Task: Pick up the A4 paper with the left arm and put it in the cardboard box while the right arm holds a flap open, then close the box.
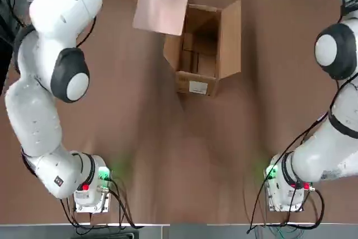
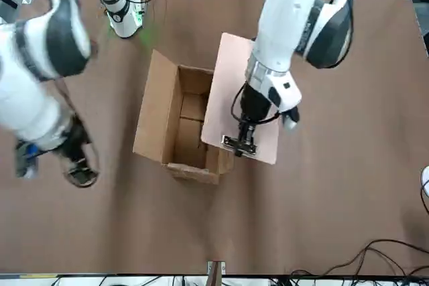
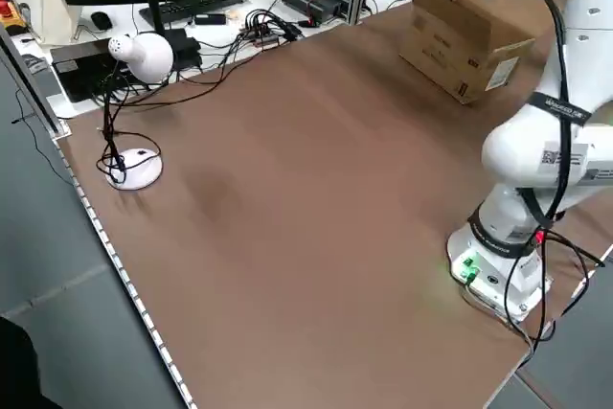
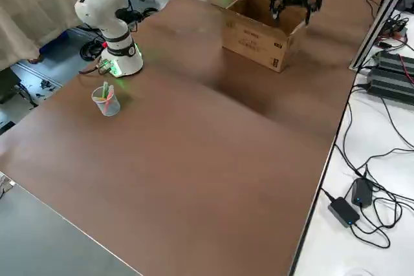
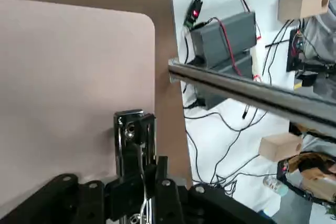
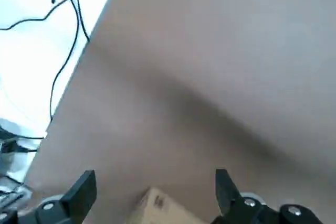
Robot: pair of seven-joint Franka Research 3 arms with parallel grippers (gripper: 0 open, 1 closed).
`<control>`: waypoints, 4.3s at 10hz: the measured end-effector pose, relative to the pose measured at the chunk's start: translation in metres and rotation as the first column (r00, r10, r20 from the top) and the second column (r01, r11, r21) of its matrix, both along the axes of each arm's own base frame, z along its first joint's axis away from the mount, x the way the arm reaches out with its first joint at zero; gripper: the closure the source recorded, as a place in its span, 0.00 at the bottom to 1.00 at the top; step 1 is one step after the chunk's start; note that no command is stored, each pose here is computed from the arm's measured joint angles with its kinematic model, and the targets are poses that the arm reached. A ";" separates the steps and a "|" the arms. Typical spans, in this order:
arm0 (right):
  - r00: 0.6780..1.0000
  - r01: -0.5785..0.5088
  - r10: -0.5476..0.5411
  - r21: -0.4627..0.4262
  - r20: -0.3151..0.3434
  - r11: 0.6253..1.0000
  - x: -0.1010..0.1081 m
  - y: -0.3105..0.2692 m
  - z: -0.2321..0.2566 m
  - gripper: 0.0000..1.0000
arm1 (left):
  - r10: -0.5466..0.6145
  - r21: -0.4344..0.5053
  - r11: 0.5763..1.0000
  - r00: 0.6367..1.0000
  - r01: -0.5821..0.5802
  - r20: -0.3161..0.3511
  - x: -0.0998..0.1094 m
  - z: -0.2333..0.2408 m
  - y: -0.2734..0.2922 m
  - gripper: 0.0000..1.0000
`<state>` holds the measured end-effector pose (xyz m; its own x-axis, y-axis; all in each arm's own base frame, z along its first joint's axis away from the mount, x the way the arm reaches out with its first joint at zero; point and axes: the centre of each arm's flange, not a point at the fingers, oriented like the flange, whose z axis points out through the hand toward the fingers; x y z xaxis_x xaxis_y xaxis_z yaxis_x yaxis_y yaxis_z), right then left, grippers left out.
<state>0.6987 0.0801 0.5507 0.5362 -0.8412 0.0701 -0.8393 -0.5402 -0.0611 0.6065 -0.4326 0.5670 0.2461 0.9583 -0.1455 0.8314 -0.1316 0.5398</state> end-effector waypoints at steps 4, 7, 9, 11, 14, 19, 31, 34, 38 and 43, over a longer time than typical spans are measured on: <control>0.879 -0.475 0.472 -0.034 -0.059 0.880 0.003 -0.095 -0.006 0.00 | 0.021 0.037 0.999 0.998 -0.023 0.052 -0.017 -0.024 -0.050 0.97; 0.693 -0.715 0.710 0.009 -0.128 0.699 -0.004 -0.098 -0.013 0.00 | 0.034 0.004 0.999 0.997 -0.034 0.066 -0.023 -0.014 -0.062 0.97; 0.588 -0.799 0.794 0.047 -0.154 0.600 -0.009 -0.108 -0.017 0.00 | 0.068 -0.035 0.997 0.995 -0.066 0.067 -0.025 -0.008 -0.068 0.97; 0.564 -0.815 0.811 0.056 -0.156 0.577 -0.010 -0.116 -0.017 0.00 | 0.151 -0.146 0.980 0.984 -0.136 0.098 -0.017 -0.012 -0.072 0.97; 0.557 -0.820 0.816 0.058 -0.153 0.570 -0.010 -0.113 -0.017 0.00 | 0.189 -0.180 0.970 0.976 -0.167 0.113 -0.008 -0.027 -0.073 0.97; 0.549 -0.825 0.822 0.061 -0.153 0.562 -0.010 -0.107 -0.019 0.00 | 0.181 -0.184 0.970 0.976 -0.157 0.121 -0.007 -0.034 -0.078 0.97; 0.550 -0.824 0.821 0.063 -0.155 0.563 -0.010 -0.108 -0.020 0.00 | 0.129 -0.183 0.978 0.979 -0.100 0.155 -0.010 -0.102 -0.112 0.97; 0.550 -0.824 0.821 0.064 -0.155 0.563 -0.010 -0.108 -0.020 0.00 | 0.110 -0.183 0.980 0.981 -0.080 0.160 -0.016 -0.113 -0.122 0.97; 0.550 -0.824 0.821 0.063 -0.155 0.563 -0.010 -0.108 -0.020 0.00 | 0.084 -0.169 0.984 0.985 -0.058 0.153 -0.028 -0.128 -0.138 0.97; 0.550 -0.824 0.821 0.063 -0.154 0.563 -0.010 -0.108 -0.020 0.00 | 0.069 -0.149 0.988 0.987 -0.047 0.143 -0.034 -0.149 -0.147 0.97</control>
